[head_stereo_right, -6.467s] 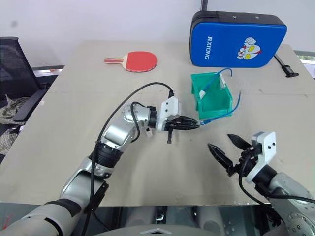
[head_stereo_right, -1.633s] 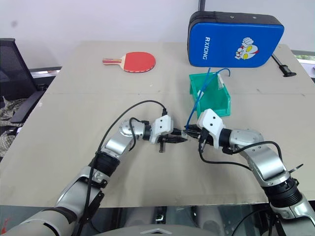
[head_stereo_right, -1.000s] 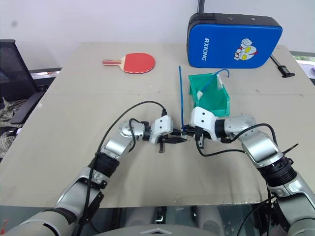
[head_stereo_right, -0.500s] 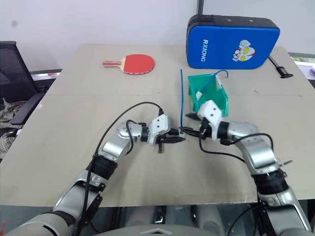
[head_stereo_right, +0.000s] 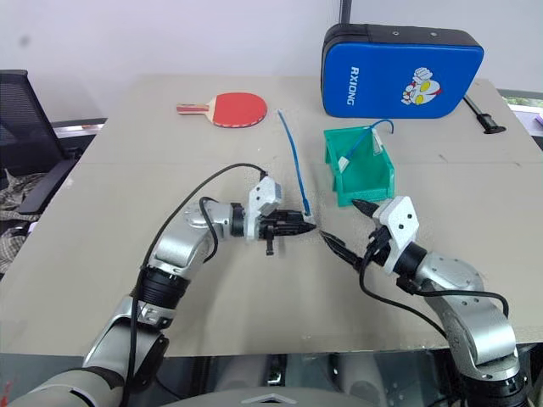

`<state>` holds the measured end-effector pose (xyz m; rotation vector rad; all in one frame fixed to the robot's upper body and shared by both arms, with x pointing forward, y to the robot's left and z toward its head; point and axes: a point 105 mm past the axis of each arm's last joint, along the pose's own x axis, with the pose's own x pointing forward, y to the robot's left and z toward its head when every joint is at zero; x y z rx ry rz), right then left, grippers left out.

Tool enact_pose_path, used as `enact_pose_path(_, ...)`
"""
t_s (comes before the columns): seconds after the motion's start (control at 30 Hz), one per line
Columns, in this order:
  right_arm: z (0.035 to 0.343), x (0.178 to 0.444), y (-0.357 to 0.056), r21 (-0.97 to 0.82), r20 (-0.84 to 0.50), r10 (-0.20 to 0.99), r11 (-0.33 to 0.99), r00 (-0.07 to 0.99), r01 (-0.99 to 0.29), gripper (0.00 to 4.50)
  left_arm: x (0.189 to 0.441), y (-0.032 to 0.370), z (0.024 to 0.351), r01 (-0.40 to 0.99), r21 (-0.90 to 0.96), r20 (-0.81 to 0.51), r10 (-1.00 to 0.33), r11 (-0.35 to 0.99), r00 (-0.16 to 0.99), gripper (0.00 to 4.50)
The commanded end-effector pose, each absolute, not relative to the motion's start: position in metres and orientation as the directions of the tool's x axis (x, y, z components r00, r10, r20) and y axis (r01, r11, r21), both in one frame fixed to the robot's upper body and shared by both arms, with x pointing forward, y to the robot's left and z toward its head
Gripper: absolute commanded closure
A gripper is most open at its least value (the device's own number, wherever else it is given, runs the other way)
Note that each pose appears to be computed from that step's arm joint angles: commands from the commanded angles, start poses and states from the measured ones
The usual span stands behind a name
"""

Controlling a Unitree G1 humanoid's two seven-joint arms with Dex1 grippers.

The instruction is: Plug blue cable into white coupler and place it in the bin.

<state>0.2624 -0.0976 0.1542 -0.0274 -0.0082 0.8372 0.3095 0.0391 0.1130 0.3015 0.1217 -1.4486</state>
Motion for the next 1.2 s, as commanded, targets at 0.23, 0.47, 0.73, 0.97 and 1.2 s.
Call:
enact_pose_path(0.23,0.162,0.277,-0.072,0.041,-0.024,0.773,0.635,0.634,-0.772,2.46,0.308,0.027,0.128,0.959,0.284,-0.266,-0.960,0.013,0.092,4.00)
enact_pose_path(0.47,0.159,0.275,-0.068,0.057,-0.051,0.811,0.584,0.582,-0.809,4.47,0.309,0.032,0.130,0.962,0.273,-0.250,-0.963,0.033,0.104,4.00)
enact_pose_path(0.73,0.192,0.291,-0.094,0.016,0.019,0.785,0.620,0.620,-0.785,4.50,0.302,0.057,0.143,0.973,0.152,-0.131,-0.972,0.173,0.193,0.17)
enact_pose_path(0.97,0.235,0.330,-0.138,-0.004,0.066,0.715,0.698,0.696,-0.716,4.50,0.279,0.092,0.171,0.919,0.061,0.026,-0.922,0.388,0.388,0.17)
enact_pose_path(1.2,0.229,0.388,-0.169,0.075,-0.067,0.621,0.784,0.781,-0.616,4.50,0.269,0.104,0.194,0.877,0.106,0.142,-0.880,0.469,0.454,0.17)
